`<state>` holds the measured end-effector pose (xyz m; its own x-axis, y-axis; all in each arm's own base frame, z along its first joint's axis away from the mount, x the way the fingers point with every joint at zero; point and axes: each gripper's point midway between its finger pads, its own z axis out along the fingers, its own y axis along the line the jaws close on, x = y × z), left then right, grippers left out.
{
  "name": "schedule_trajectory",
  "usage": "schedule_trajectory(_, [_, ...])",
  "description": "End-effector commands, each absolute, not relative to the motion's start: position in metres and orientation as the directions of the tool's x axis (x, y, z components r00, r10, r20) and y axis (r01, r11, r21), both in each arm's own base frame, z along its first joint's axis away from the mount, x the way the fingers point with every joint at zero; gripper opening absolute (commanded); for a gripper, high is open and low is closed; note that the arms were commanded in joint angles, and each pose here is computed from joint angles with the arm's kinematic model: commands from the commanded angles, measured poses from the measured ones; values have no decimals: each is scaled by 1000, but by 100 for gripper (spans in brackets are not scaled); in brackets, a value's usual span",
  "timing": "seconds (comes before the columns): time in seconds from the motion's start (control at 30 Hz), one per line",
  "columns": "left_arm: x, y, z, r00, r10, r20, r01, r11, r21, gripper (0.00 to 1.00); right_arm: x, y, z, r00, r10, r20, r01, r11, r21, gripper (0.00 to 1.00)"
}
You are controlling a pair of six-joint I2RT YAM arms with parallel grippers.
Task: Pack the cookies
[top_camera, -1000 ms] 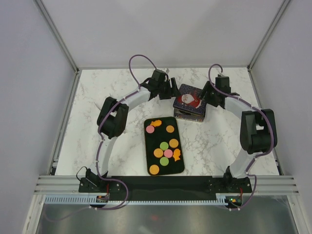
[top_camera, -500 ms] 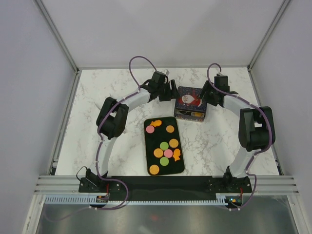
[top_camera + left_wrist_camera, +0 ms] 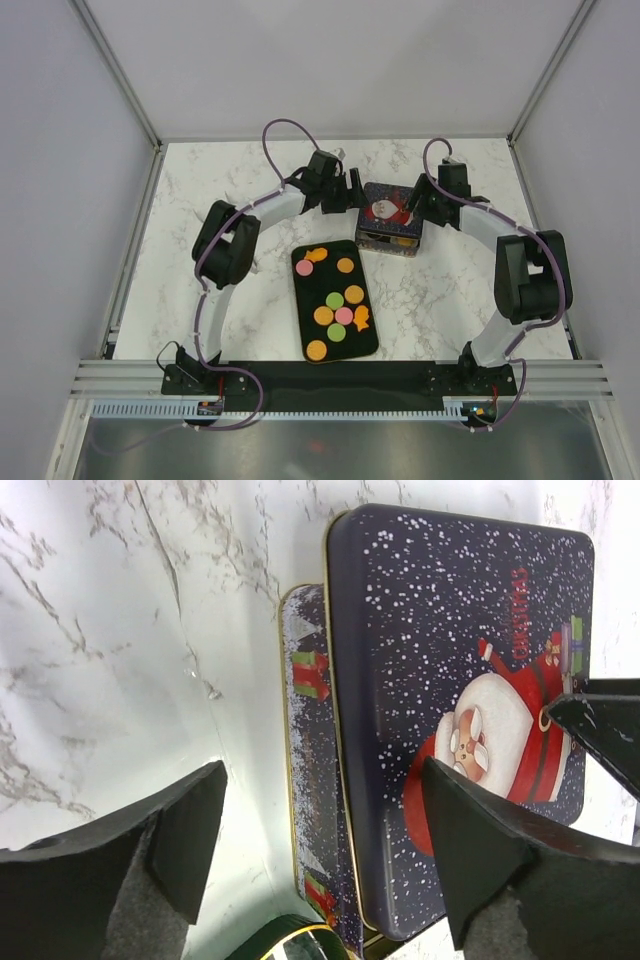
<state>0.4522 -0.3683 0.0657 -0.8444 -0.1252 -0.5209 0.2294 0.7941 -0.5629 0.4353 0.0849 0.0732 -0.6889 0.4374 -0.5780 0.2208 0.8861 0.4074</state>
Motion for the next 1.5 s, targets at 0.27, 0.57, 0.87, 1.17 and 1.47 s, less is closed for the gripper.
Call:
schedule_trajectory(0.27, [416,-375,96,-856,-63,-513,313,725,-613,90,412,95,93,-677,422,-603,159,884,440,76])
schedule_trajectory(0.57, [418,-377,135,-818,-72,-570,375,685,-625,95,413,95,89,-673,420,-609,153,884,441,77])
schedule_trajectory(0.87, [388,-364,133,-847,-122,-518,284,719,-634,94,412,93,93,-665,412,-623,141,888,437,77])
schedule_trajectory(1.17, [345,-380,138,-822,-329,-466,76,746,-661,95,411,94,98,-659,414,-628,129,885,448,78])
schedule_trajectory(1.47, [341,-400,131,-825,-398,-401,-1,711,-703,96,408,93,94,-667,407,-624,127,887,443,77])
